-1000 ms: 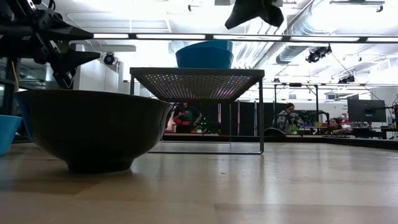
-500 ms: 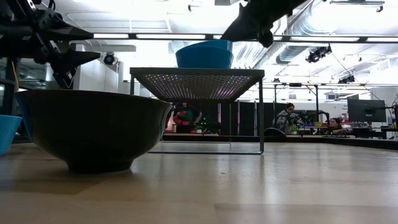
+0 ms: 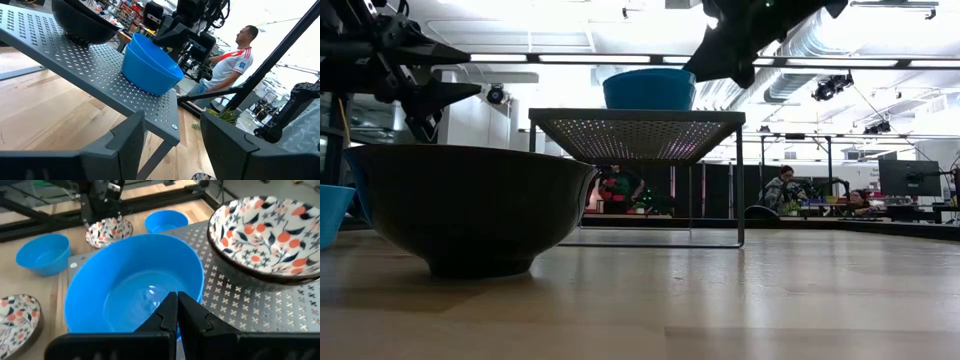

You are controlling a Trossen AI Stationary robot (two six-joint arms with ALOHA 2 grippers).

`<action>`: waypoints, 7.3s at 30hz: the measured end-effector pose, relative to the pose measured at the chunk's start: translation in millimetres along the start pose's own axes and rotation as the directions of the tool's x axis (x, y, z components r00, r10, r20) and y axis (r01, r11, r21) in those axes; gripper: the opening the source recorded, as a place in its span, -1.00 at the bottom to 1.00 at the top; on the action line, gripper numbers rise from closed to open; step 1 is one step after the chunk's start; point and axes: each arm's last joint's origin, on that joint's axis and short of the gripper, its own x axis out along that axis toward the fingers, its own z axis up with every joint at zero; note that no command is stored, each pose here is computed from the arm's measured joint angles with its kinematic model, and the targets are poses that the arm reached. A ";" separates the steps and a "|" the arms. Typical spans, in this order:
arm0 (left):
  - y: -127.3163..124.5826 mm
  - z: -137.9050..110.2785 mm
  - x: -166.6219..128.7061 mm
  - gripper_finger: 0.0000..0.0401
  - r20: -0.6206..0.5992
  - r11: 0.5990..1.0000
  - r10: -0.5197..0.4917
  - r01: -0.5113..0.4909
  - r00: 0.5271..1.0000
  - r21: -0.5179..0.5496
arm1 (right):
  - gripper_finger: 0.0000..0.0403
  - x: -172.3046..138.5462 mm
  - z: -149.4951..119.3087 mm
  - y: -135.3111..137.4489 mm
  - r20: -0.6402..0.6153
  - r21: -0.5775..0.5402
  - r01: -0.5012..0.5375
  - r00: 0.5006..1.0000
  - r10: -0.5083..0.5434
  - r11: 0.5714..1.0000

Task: Pick & Place Mini bowls
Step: Stack the blue bowl on the blue bowl on the shelf, then stack the white patterned bowl on the white patterned bowls on the shelf

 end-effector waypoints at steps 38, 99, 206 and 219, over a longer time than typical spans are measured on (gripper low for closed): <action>0.0 0.0 0.0 -0.05 0.000 1.000 0.000 0.000 1.000 0.000 | -1.00 -77.3 -11.9 4.2 -0.025 -0.017 0.011 1.000 -0.012 1.000; 0.0 0.0 0.0 -0.05 0.000 1.000 0.000 0.000 1.000 0.000 | -1.00 -110.8 -191.4 -41.2 0.292 0.048 -0.396 0.883 0.367 0.917; -119.2 -45.4 87.2 -0.05 -0.719 0.932 0.294 -0.355 0.630 0.070 | -1.00 -110.2 -191.7 -41.1 0.289 0.049 -0.393 0.885 0.364 0.918; -138.4 -56.9 131.8 -0.05 -0.749 0.816 0.436 -0.571 0.499 0.095 | -1.00 -110.3 -191.6 -41.1 0.290 0.049 -0.394 0.885 0.364 0.918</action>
